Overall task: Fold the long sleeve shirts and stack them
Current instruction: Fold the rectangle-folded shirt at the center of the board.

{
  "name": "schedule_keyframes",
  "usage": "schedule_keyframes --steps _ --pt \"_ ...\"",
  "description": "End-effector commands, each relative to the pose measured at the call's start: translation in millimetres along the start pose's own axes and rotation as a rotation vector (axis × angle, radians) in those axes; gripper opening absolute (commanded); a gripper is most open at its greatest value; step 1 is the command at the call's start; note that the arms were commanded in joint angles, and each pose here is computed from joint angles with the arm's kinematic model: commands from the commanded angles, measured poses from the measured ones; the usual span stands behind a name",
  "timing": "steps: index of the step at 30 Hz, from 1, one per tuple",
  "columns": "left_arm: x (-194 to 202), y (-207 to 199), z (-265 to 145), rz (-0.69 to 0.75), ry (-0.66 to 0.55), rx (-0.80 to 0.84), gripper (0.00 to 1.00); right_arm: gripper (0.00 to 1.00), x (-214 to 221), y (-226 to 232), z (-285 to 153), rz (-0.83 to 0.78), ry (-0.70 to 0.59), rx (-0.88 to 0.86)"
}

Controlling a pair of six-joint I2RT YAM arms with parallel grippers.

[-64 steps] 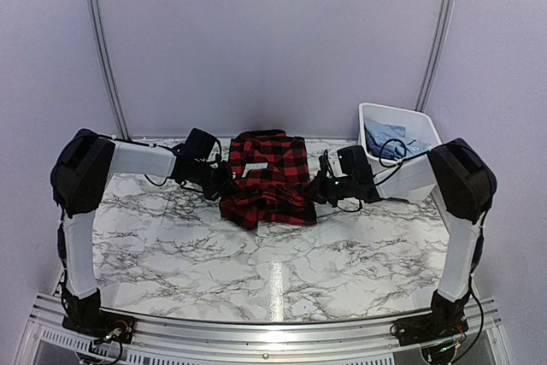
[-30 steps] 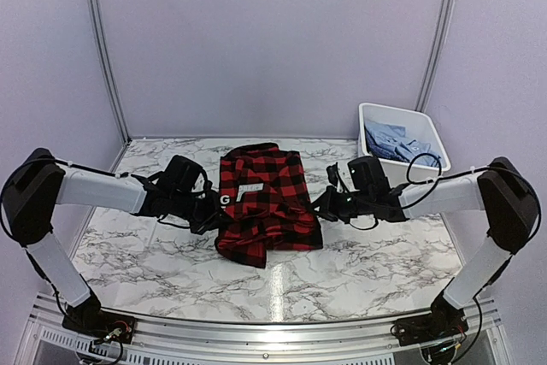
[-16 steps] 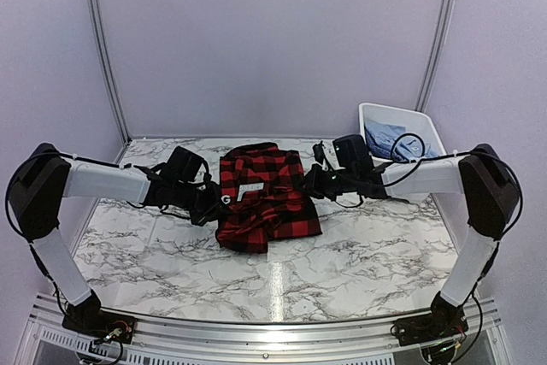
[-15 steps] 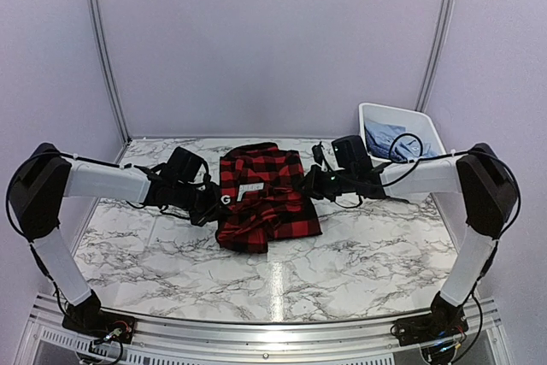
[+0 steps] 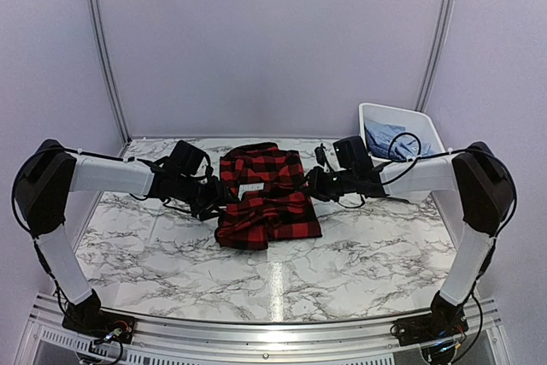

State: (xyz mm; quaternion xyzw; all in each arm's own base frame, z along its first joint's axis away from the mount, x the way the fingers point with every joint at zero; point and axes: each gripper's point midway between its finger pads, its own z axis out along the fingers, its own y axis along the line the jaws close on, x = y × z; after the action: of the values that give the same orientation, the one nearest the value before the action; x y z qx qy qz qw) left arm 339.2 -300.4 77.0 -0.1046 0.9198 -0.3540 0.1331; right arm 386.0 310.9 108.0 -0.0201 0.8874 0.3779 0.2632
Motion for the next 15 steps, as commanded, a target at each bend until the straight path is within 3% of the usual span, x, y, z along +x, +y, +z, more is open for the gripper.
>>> schedule_keyframes --steps 1,7,15 --pt "-16.8 4.7 -16.5 0.07 -0.047 -0.053 0.76 0.38 -21.3 -1.2 -13.3 -0.031 -0.052 0.03" --pt "-10.5 22.4 -36.5 0.117 -0.051 -0.114 0.83 0.58 -19.9 -3.4 -30.6 -0.089 -0.056 0.076" --pt "39.5 39.9 -51.7 0.145 0.043 -0.092 0.72 0.59 16.0 -11.8 -41.4 -0.225 0.012 0.136"
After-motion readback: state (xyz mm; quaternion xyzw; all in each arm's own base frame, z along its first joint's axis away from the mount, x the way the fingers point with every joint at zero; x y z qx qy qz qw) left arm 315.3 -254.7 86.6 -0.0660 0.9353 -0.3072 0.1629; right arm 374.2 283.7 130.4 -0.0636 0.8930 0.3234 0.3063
